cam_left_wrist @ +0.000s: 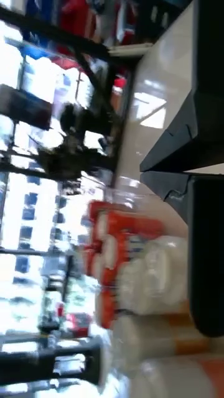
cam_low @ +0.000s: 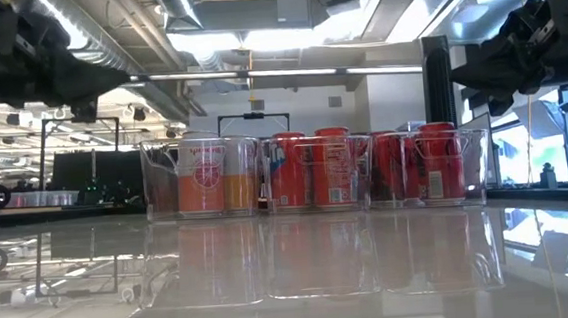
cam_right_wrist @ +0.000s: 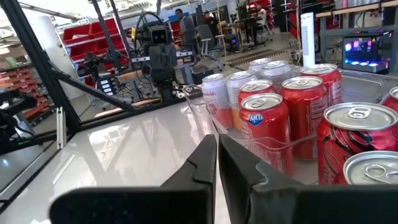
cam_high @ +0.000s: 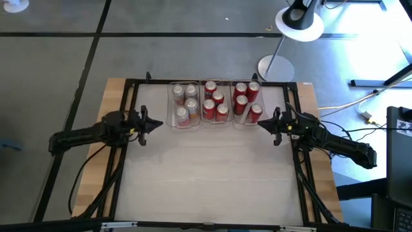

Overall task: Sort soda cans
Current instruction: Return to Home Position

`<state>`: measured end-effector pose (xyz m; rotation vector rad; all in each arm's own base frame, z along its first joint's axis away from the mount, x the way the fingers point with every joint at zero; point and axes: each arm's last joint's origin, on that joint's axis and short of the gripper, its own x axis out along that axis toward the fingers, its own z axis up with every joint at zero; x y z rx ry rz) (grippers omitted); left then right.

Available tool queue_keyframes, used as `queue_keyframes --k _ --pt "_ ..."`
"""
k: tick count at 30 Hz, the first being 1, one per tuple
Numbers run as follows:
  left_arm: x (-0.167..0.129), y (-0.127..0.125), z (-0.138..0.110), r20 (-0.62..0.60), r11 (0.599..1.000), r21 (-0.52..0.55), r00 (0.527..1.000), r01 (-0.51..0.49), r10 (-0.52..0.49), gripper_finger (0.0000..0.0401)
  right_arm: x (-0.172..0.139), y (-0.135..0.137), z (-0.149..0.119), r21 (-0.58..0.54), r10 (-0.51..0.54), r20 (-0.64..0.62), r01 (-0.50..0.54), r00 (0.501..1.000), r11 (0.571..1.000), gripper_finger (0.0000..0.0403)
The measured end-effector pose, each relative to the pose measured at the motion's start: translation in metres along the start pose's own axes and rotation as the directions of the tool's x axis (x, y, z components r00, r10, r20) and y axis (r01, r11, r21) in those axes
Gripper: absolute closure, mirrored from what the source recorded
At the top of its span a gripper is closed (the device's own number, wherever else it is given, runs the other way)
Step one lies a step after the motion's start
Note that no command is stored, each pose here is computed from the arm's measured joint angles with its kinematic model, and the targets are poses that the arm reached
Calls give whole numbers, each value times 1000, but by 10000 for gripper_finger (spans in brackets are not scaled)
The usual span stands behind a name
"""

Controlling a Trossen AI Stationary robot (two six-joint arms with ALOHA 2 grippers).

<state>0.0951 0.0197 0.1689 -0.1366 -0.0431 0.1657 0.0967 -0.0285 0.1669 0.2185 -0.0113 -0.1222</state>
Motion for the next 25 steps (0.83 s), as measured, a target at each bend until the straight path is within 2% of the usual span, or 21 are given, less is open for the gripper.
queue_keyframes --k 3,6,25 --pt "0 -1 0 -3 1000 20 1000 8 -8 401 0 0 0 -5 0 -2 0 1000 1000 384" --pt "1 1 -2 -18 999 10 999 -32 32 401 0 0 -1 -5 -1 -4 1 1000 1000 384" --pt "1 0 -3 -28 999 17 999 -31 32 401 1 -2 -1 -9 -39 -5 39 999 999 384"
